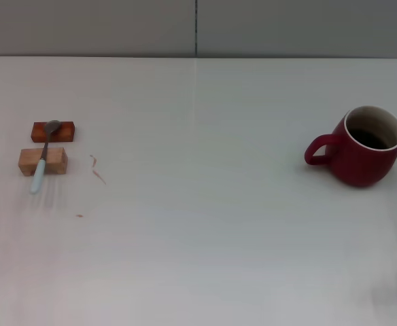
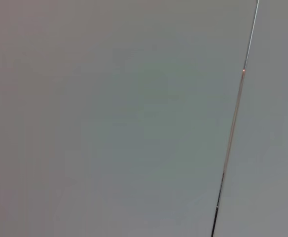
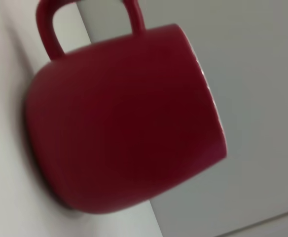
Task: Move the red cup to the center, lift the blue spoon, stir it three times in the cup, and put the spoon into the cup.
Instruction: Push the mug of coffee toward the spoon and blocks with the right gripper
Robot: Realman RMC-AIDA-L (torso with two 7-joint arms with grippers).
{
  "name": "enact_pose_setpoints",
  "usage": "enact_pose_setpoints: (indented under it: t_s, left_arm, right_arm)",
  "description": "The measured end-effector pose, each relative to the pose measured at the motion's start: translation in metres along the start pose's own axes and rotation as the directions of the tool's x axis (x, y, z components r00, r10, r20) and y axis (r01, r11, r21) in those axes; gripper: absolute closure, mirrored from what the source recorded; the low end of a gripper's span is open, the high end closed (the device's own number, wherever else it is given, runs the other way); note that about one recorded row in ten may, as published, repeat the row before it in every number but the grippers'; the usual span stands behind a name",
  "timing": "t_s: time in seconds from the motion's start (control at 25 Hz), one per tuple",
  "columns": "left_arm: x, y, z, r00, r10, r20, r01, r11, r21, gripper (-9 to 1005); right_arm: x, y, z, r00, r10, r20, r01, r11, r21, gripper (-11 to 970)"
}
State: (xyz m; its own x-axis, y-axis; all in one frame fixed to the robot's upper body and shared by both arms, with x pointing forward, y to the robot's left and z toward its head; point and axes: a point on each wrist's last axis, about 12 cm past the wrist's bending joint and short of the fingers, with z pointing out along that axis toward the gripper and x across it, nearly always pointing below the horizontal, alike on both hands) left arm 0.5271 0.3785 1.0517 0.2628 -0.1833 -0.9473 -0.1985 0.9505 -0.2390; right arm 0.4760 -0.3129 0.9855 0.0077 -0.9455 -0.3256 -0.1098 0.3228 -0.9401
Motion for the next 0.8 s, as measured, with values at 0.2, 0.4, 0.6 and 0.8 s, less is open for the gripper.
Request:
enact_pose_setpoints:
  t_s: [0.2,0.4,0.6,0.8]
  left_arm:
    - [0.000,0.000,0.000,1.000,-0.001,0.000,0.001,1.000,0.001,178]
    - [0.000,0.001,-0.002,1.000,-0.001,0.000,0.001,1.000,-0.002,180]
    - [0.000,0.002,-0.003,1.000,-0.001,0.001,0.001,1.000,-0.005,182]
    - [0.000,0.003,-0.004,1.000,-0.001,0.001,0.001,1.000,-0.008,183]
  right_arm:
    - [-0.006,0.000,0.005,0.999,-0.011,0.033,0.011,1.000,-0.009,915]
    - [-0.011,0.000,0.012,0.998,-0.030,0.046,0.030,0.999,-0.019,915]
    - [-0.015,-0.002,0.020,0.997,-0.039,0.064,0.040,0.999,-0.026,915]
    - [-0.021,-0.002,0.026,0.994,-0.064,0.087,0.068,0.997,-0.043,915]
